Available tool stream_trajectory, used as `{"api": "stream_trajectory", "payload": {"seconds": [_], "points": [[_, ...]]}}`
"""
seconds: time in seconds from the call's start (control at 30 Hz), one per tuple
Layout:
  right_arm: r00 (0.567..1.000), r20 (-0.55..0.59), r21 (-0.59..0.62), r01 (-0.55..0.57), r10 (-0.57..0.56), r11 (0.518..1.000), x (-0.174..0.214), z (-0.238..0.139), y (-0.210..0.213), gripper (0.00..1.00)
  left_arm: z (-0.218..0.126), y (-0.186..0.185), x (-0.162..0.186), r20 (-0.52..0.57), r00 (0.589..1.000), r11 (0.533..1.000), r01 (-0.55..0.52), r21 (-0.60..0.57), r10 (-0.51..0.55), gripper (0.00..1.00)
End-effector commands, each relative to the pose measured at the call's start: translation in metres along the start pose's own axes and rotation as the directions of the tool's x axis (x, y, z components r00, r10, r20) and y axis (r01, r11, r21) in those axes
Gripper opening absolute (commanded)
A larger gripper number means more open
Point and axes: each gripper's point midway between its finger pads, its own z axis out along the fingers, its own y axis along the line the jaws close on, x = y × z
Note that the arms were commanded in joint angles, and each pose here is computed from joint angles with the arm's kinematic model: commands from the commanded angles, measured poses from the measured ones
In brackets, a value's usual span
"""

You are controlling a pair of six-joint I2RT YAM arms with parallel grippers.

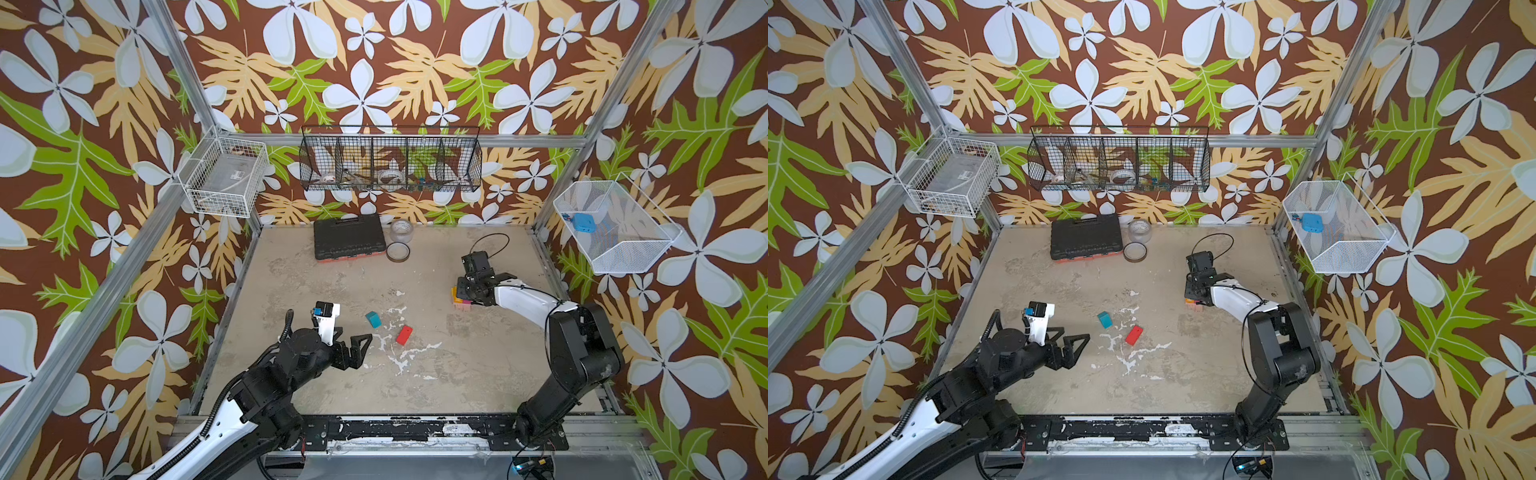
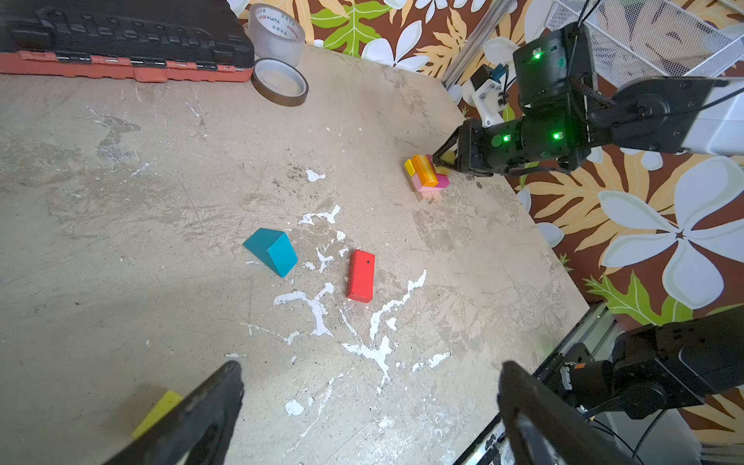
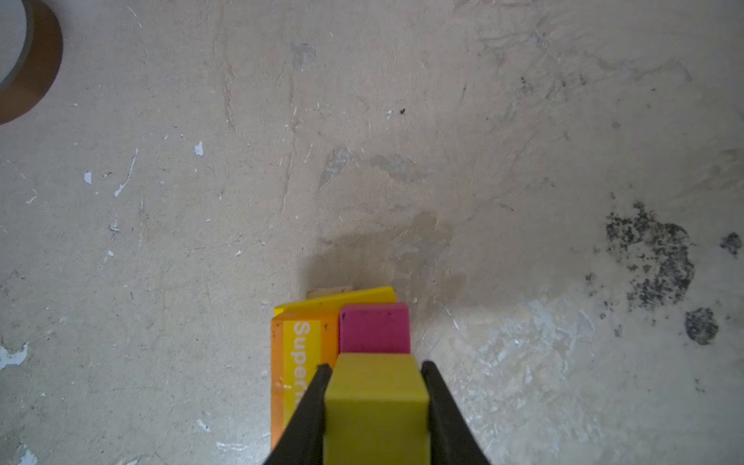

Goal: Build the wood block tower
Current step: 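Lower the yellow-green block onto the magenta block with the right gripper, then open and withdraw the right gripper while the left gripper nears the yellow cube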

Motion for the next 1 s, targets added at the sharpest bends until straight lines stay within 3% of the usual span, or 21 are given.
{"api": "stream_trajectory", "payload": {"seconds": [0.0,0.6,0.77,0.97], "points": [[1.000,0.009,0.011,-0.008,0.008,1.000,-0.003,-0.001,-0.001,0.34,0.000,-0.002,-0.004,0.018,1.000,1.000,-0.003,0.011,0.003,1.00],[0.999,0.053,0.036,-0.005,0.003,0.999,-0.009,-0.018,-0.009,0.43,0.000,-0.002,-0.004,0.017,1.000,1.000,-0.003,0.011,0.003,1.00],[0.990,0.140,0.083,0.018,-0.030,0.996,-0.019,-0.062,-0.014,0.52,0.000,-0.002,-0.004,0.018,1.000,1.000,-0.002,0.011,0.002,1.00],[0.951,0.310,-0.058,0.043,-0.023,0.997,-0.029,-0.137,0.013,0.68,0.001,-0.001,-0.004,0.017,1.000,1.000,-0.003,0.006,0.003,1.00]]}}
